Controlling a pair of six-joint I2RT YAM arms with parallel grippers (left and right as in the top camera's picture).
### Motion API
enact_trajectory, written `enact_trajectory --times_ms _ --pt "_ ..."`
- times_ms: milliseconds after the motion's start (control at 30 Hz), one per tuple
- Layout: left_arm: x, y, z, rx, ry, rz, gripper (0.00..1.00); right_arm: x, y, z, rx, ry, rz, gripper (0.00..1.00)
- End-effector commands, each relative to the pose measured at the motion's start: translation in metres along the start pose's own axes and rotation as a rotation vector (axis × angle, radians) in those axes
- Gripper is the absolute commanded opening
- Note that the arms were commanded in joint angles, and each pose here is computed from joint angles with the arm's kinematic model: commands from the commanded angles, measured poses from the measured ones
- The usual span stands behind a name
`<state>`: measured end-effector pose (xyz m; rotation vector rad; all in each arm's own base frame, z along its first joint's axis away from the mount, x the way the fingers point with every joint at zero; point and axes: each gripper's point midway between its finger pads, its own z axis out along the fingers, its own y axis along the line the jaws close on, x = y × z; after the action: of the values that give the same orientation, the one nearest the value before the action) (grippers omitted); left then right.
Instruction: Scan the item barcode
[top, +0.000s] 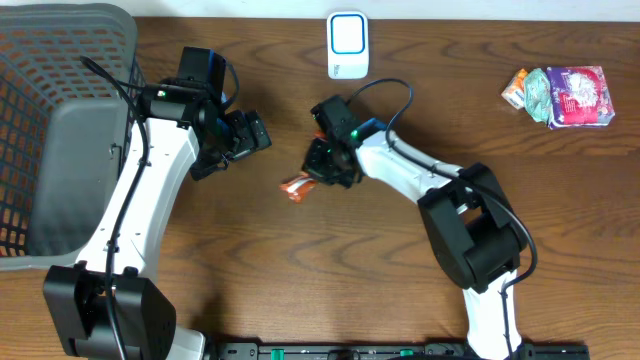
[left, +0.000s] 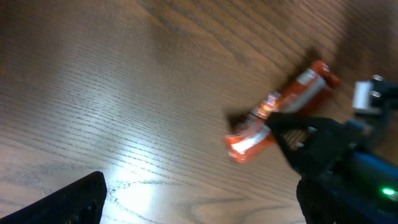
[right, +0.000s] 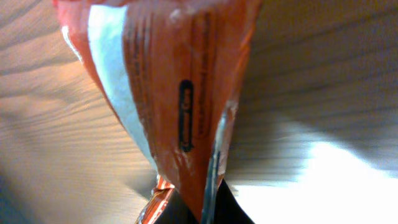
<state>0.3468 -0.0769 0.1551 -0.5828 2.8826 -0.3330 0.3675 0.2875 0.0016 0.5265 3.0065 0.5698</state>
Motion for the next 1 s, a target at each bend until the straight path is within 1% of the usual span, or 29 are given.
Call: enact_trajectory --times_ms 0,67,100,133,267,367,433,567,633,700,767,900,967 --pt "-0.002 0.001 -0.001 -0.009 -0.005 0.005 0.98 -0.055 -0.048 -0.03 0.262 -0.214 -0.136 0.01" --pt "-0.002 0.001 -0.001 -0.009 -0.005 0.005 0.98 -0.071 -0.062 -0.058 0.395 -0.288 -0.17 0.02" --pt "-0.002 0.001 -0.001 -0.01 -0.005 0.005 0.98 -0.081 -0.074 -0.08 0.506 -0.344 -0.193 0.02" --pt "-0.002 0.001 -0.001 -0.01 -0.005 0.005 0.98 -0.086 -0.081 -0.095 0.58 -0.378 -0.21 0.02" --pt "-0.002 0.001 -0.001 -0.01 -0.005 0.005 0.98 -0.098 -0.104 -0.14 0.826 -0.468 -0.271 0.03" --pt "-0.002 0.001 -0.001 -0.01 -0.005 0.004 0.98 -0.095 -0.117 -0.157 0.942 -0.485 -0.291 0.03" --pt "-0.002 0.001 -0.001 -0.01 -0.005 0.004 0.98 -0.089 -0.129 -0.161 0.993 -0.485 -0.254 0.02" --pt "-0.002 0.001 -0.001 -0.01 -0.005 0.005 0.98 -0.084 -0.138 -0.153 1.009 -0.46 -0.259 0.04" --pt "-0.002 0.001 -0.001 -0.01 -0.005 0.005 0.98 -0.079 -0.14 -0.144 0.983 -0.431 -0.253 0.05" --pt "-0.002 0.001 -0.001 -0.009 -0.005 0.005 0.98 -0.07 -0.137 -0.129 0.922 -0.379 -0.238 0.1" --pt "-0.002 0.001 -0.001 -0.01 -0.005 0.005 0.98 -0.06 -0.13 -0.112 0.842 -0.311 -0.234 0.12" --pt "-0.002 0.001 -0.001 -0.01 -0.005 0.005 0.98 -0.043 -0.104 -0.084 0.686 -0.208 -0.311 0.15" --pt "-0.002 0.001 -0.001 -0.01 -0.005 0.005 0.98 -0.038 -0.091 -0.074 0.621 -0.175 -0.352 0.19"
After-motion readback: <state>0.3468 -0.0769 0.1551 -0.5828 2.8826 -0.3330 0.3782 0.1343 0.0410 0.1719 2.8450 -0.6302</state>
